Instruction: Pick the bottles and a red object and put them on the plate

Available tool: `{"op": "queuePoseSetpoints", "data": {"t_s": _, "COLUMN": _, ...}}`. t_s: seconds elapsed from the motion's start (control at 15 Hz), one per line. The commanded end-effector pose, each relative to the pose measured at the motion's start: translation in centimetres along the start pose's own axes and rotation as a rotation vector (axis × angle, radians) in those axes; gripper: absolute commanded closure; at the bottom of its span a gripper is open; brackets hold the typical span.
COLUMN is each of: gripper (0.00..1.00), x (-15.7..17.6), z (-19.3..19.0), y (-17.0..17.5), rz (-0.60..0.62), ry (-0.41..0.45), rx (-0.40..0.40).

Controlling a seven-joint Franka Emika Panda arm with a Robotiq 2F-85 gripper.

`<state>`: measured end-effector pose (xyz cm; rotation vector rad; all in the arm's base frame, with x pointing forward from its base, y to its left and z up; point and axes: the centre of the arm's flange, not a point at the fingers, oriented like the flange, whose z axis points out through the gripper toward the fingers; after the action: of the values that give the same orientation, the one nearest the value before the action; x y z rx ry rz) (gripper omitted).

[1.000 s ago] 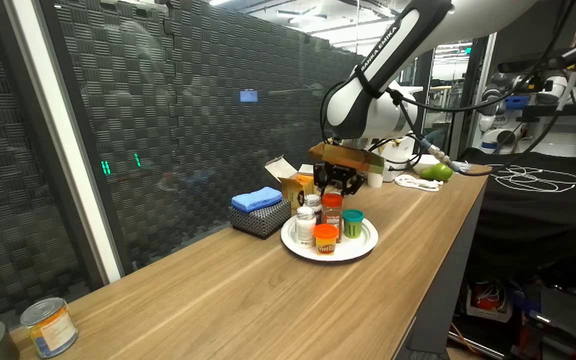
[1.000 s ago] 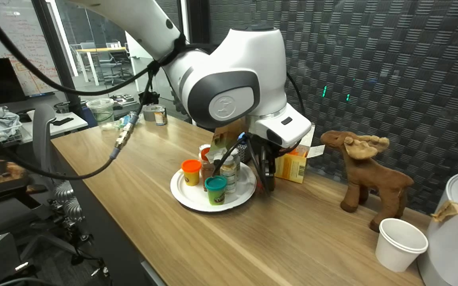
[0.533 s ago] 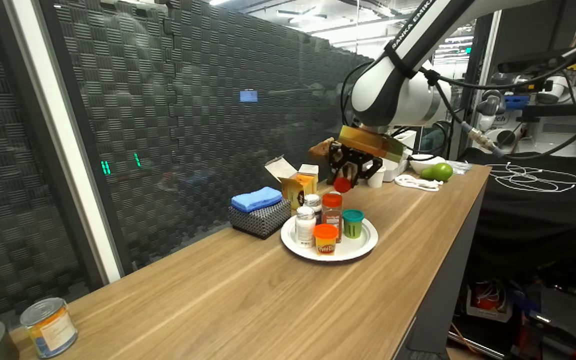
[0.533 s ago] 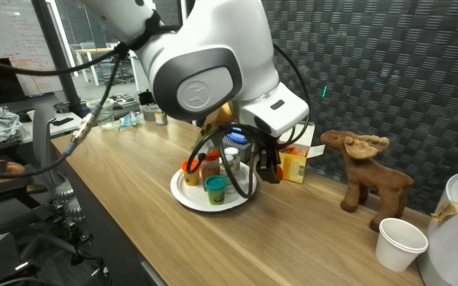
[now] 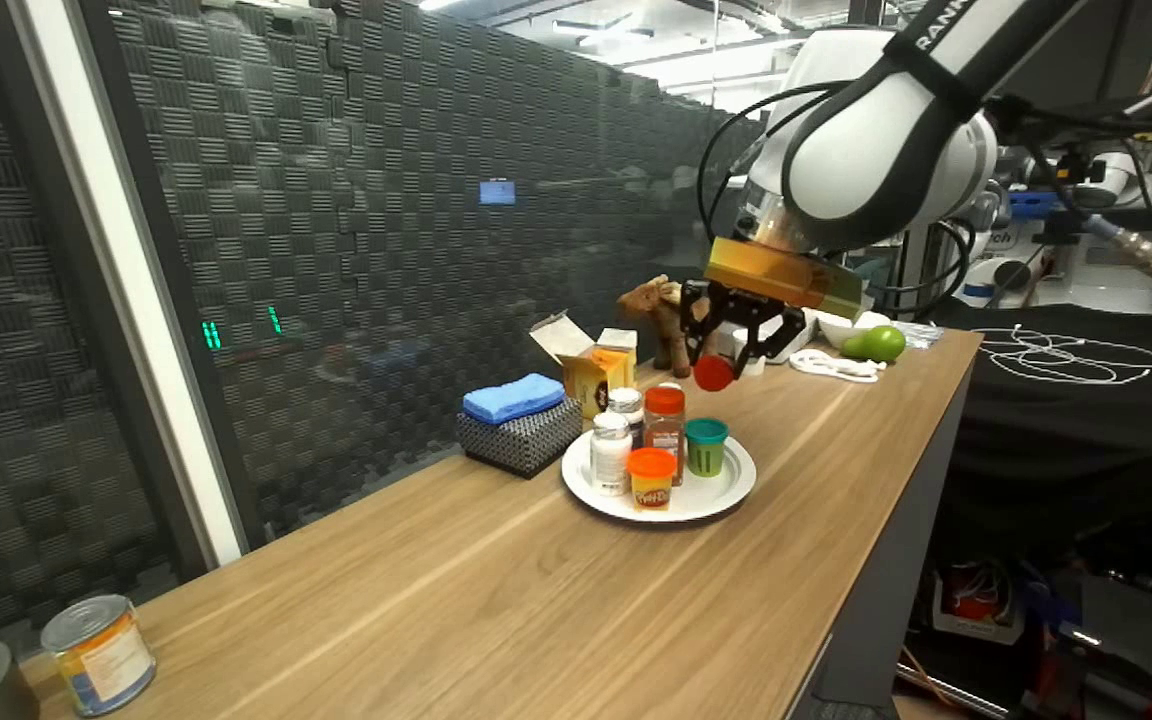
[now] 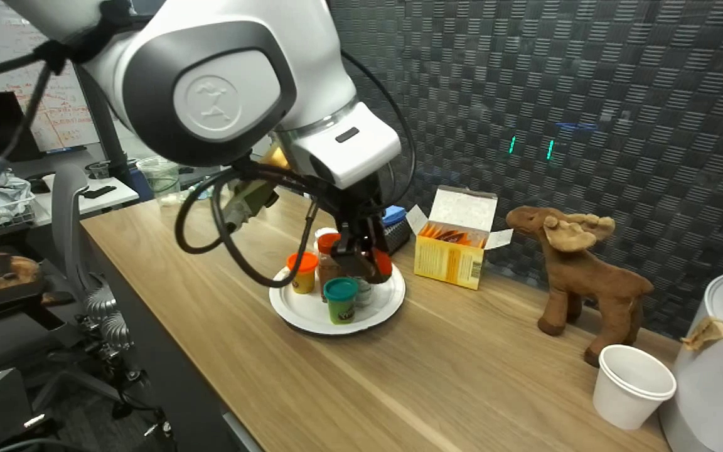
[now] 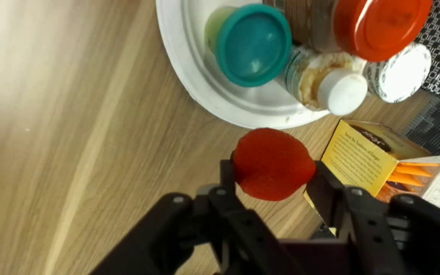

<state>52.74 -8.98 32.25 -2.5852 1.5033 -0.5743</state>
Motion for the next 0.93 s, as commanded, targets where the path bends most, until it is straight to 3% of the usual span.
{"op": "queuePoseSetpoints", "data": {"t_s": 0.0, "gripper": 0.73, "x": -4.5, "z": -4.2, "y": 0.7, "rz": -0.016, "ry": 0.026, "rx": -0.01}}
{"op": "queuePoseSetpoints", "data": {"t_s": 0.27, "gripper": 0.73, "x": -7.7, "z": -5.3, "y": 0.6, "rz": -0.074, "ry": 0.012, "rx": -0.032}}
{"op": "queuePoseSetpoints", "data": {"t_s": 0.73, "gripper": 0.73, "x": -12.3, "z": -3.2, "y": -1.2, "rz": -0.204, "ry": -0.132, "rx": -0.084}}
{"op": "queuePoseSetpoints", "data": {"t_s": 0.87, "gripper": 0.73, "x": -12.5, "z": -2.1, "y": -1.4, "rz": -0.205, "ry": -0.099, "rx": -0.108}}
